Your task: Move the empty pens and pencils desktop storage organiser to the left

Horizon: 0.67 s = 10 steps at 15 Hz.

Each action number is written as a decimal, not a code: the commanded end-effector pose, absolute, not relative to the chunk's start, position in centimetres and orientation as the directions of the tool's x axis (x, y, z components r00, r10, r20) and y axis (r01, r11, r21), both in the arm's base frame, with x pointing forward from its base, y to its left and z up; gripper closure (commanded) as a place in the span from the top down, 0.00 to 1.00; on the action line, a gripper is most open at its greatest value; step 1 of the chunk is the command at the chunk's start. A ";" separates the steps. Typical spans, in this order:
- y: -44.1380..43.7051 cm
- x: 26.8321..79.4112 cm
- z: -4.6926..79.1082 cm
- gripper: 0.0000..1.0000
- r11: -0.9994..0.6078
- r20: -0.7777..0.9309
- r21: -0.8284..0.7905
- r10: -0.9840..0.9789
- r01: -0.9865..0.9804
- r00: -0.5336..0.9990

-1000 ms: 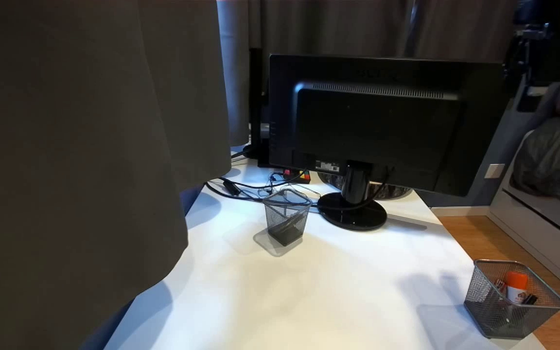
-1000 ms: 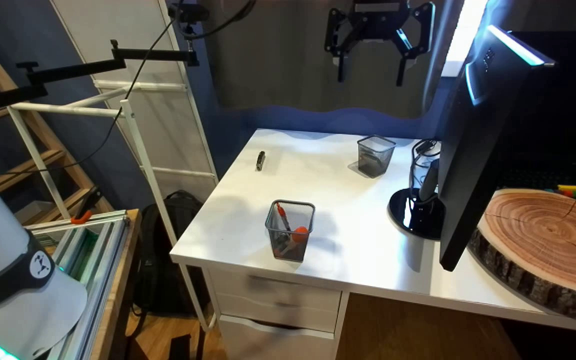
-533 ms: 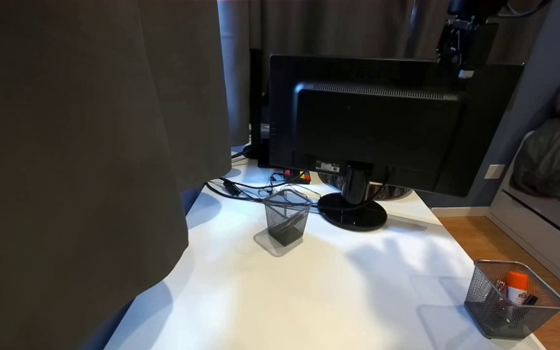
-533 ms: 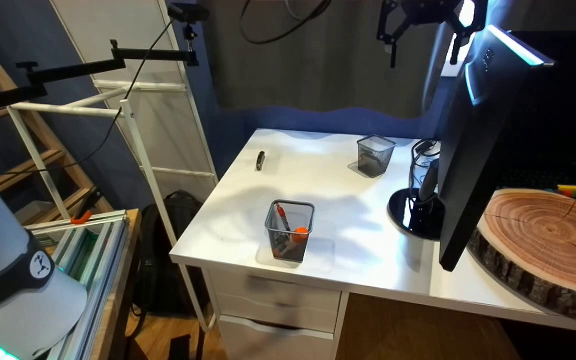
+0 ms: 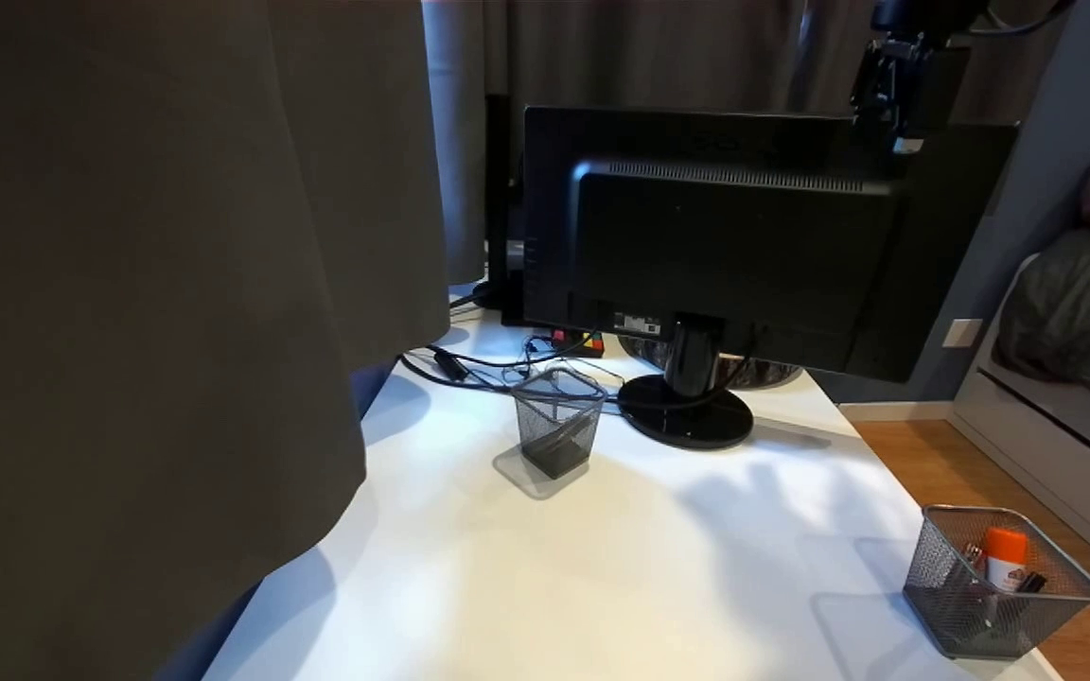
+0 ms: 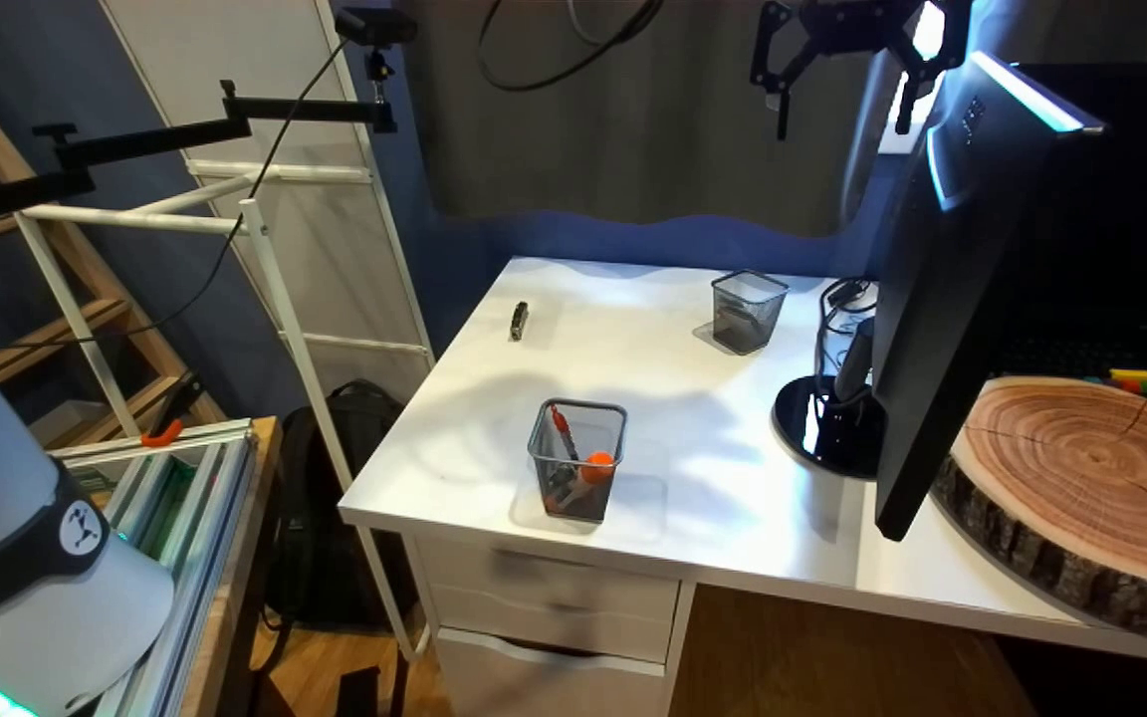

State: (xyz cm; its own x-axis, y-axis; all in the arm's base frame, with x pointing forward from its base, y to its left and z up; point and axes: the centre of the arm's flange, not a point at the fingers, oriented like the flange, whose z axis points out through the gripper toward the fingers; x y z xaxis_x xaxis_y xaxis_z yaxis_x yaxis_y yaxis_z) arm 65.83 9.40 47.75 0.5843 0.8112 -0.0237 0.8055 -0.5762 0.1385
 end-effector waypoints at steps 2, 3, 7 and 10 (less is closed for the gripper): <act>11.4 69.3 48.5 1.00 -0.590 0.026 0.126 0.806 0.798 0.592; 12.1 70.5 48.7 1.00 -0.569 0.052 0.099 0.822 0.816 0.567; 17.9 74.5 47.3 1.00 -0.563 0.168 0.019 0.816 0.826 0.553; 21.9 77.4 43.9 1.00 -0.646 0.205 -0.065 0.737 0.761 0.644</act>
State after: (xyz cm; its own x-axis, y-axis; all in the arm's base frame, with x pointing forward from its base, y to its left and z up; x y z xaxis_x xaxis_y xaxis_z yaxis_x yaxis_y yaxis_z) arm 71.31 17.99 45.60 0.5742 0.8012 0.1688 0.8111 -0.5847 0.0160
